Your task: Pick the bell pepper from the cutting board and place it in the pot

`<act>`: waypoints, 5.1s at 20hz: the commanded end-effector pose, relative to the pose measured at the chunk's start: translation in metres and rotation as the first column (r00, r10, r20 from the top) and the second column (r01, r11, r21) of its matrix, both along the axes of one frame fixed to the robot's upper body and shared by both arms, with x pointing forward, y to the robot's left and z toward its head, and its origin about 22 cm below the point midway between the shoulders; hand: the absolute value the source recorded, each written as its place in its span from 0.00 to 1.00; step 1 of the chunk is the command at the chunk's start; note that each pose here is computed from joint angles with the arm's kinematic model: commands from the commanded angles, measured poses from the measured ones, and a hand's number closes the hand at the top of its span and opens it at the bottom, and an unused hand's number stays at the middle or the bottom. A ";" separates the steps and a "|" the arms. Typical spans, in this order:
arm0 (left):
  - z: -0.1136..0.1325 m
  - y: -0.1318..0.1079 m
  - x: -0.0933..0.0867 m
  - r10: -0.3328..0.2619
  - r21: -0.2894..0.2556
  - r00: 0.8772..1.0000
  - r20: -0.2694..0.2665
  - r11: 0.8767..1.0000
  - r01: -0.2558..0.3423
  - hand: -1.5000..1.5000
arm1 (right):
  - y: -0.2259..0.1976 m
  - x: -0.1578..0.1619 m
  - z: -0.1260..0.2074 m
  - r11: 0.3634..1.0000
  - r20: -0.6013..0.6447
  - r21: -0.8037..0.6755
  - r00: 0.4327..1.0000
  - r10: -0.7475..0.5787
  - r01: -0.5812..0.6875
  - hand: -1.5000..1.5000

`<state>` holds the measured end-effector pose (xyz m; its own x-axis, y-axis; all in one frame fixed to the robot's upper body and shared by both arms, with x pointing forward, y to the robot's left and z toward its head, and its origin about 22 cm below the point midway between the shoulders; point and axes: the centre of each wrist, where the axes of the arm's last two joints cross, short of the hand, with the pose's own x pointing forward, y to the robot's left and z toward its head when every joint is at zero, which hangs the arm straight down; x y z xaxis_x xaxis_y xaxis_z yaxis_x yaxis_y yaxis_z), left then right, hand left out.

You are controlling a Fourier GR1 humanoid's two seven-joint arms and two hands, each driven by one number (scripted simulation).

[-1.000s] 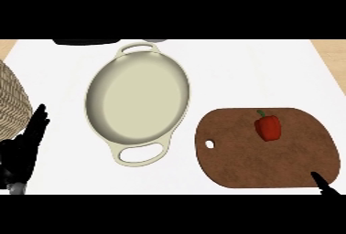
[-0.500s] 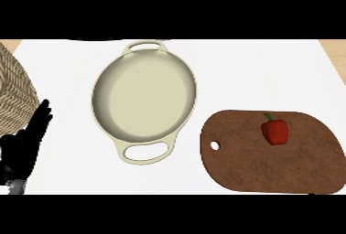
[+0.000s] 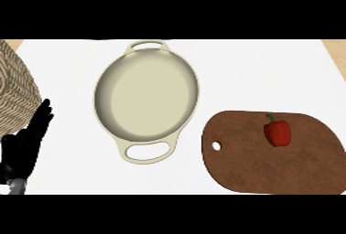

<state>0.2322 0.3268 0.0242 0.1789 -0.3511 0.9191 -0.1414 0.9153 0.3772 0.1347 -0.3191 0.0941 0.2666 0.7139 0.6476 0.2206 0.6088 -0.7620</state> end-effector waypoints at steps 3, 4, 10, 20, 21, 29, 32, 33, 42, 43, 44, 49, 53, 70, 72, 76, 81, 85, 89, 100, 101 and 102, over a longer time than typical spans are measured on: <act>-0.018 0.005 -0.010 0.001 0.002 1.000 -0.007 1.000 -0.001 0.50 | 0.026 0.027 0.021 0.999 -0.139 0.005 0.989 0.050 -0.049 0.00; -0.009 -0.008 0.008 0.015 0.001 1.000 -0.004 1.000 -0.015 0.50 | 0.040 0.037 0.022 0.998 -0.125 0.008 0.990 0.058 -0.057 0.00; -0.005 -0.013 0.003 0.012 0.003 1.000 -0.020 1.000 -0.012 0.50 | 0.046 0.060 0.007 0.999 -0.220 -0.036 0.975 0.024 -0.033 0.00; 0.000 0.024 0.007 0.037 0.021 0.999 -0.005 0.999 -0.037 0.50 | 0.060 0.111 0.006 0.999 -0.288 -0.048 0.958 0.005 -0.020 0.00; -0.007 0.000 -0.005 -0.001 0.004 1.000 -0.005 1.000 0.001 0.50 | 0.061 0.100 -0.010 0.999 -0.299 -0.047 0.954 0.002 -0.017 0.00; 0.001 0.010 0.009 0.014 0.006 1.000 0.002 1.000 -0.014 0.50 | 0.055 0.099 -0.012 0.998 -0.313 -0.069 0.949 -0.026 0.004 0.00; 0.001 0.009 0.019 0.015 -0.006 1.000 -0.011 1.000 -0.015 0.50 | 0.045 0.113 -0.036 0.998 -0.311 -0.061 0.950 -0.033 0.015 0.00; 0.000 0.012 -0.012 0.032 0.021 0.999 -0.010 0.999 -0.032 0.50 | 0.046 0.120 -0.039 0.998 -0.307 -0.061 0.951 -0.032 0.014 0.00; 0.001 0.006 0.011 0.013 0.008 1.000 -0.014 1.000 -0.013 0.50 | 0.054 0.127 -0.049 0.990 -0.306 -0.109 0.950 0.056 -0.093 1.00; -0.013 -0.003 0.013 0.013 0.002 1.000 0.002 1.000 -0.013 0.50 | 0.034 0.139 -0.053 0.990 -0.310 -0.109 0.949 0.051 -0.089 1.00; 0.008 0.013 0.007 0.022 -0.002 1.000 -0.018 1.000 -0.022 0.50 | 0.040 0.134 -0.044 0.989 -0.287 -0.118 0.956 0.052 -0.089 1.00; 0.003 0.015 0.000 0.016 0.008 1.000 -0.005 1.000 -0.016 0.50 | 0.041 0.131 -0.026 0.990 -0.284 -0.113 0.957 0.054 -0.089 1.00; -0.002 -0.014 0.010 -0.066 -0.003 0.998 0.010 0.998 0.066 0.50 | 0.201 0.111 -0.039 0.729 -0.375 -0.179 0.731 0.570 -0.661 1.00; 0.004 -0.005 0.018 -0.029 0.007 1.000 -0.003 1.000 0.029 0.50 | 0.348 0.024 0.038 0.441 -0.159 -0.527 0.594 0.788 -0.727 1.00; -0.009 -0.008 0.005 -0.040 0.018 0.999 -0.024 0.999 0.040 0.50 | 0.350 0.023 0.061 0.517 -0.022 -0.574 0.643 0.765 -0.635 1.00; 0.005 -0.010 0.019 -0.017 0.005 1.000 -0.007 1.000 0.017 0.50 | 0.356 0.028 0.093 0.604 0.103 -0.527 0.660 0.744 -0.599 1.00; 0.002 -0.014 0.017 -0.026 0.007 1.000 -0.012 1.000 0.026 0.50 | 0.367 0.052 0.121 0.689 0.182 -0.403 0.686 0.705 -0.602 1.00; -0.007 -0.017 0.011 -0.033 0.008 0.999 -0.005 0.999 0.033 0.50 | 0.378 0.066 0.132 0.729 0.251 -0.346 0.691 0.678 -0.590 1.00; -0.020 -0.006 0.003 -0.023 0.009 1.000 -0.003 1.000 0.023 0.50 | 0.388 0.092 0.126 0.744 0.262 -0.330 0.700 0.664 -0.582 1.00; 0.006 -0.011 0.010 -0.026 0.011 1.000 -0.002 1.000 0.026 0.50 | 0.394 0.195 0.130 0.757 0.265 -0.338 0.715 0.647 -0.560 1.00; 0.002 -0.007 0.019 -0.026 0.005 1.000 0.010 1.000 0.026 0.50 | 0.388 0.191 0.108 0.732 0.239 -0.331 0.698 0.675 -0.595 1.00; -0.006 0.005 -0.002 -0.020 0.002 1.000 0.001 1.000 0.020 0.50 | 0.388 0.209 0.140 0.739 0.225 -0.337 0.712 0.665 -0.583 1.00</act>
<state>0.2414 0.3238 0.0227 0.1694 -0.3602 0.9173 -0.1213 0.9161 0.3821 0.3145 0.0740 0.2263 -0.4934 0.7678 0.4088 0.1177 0.5246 -0.8432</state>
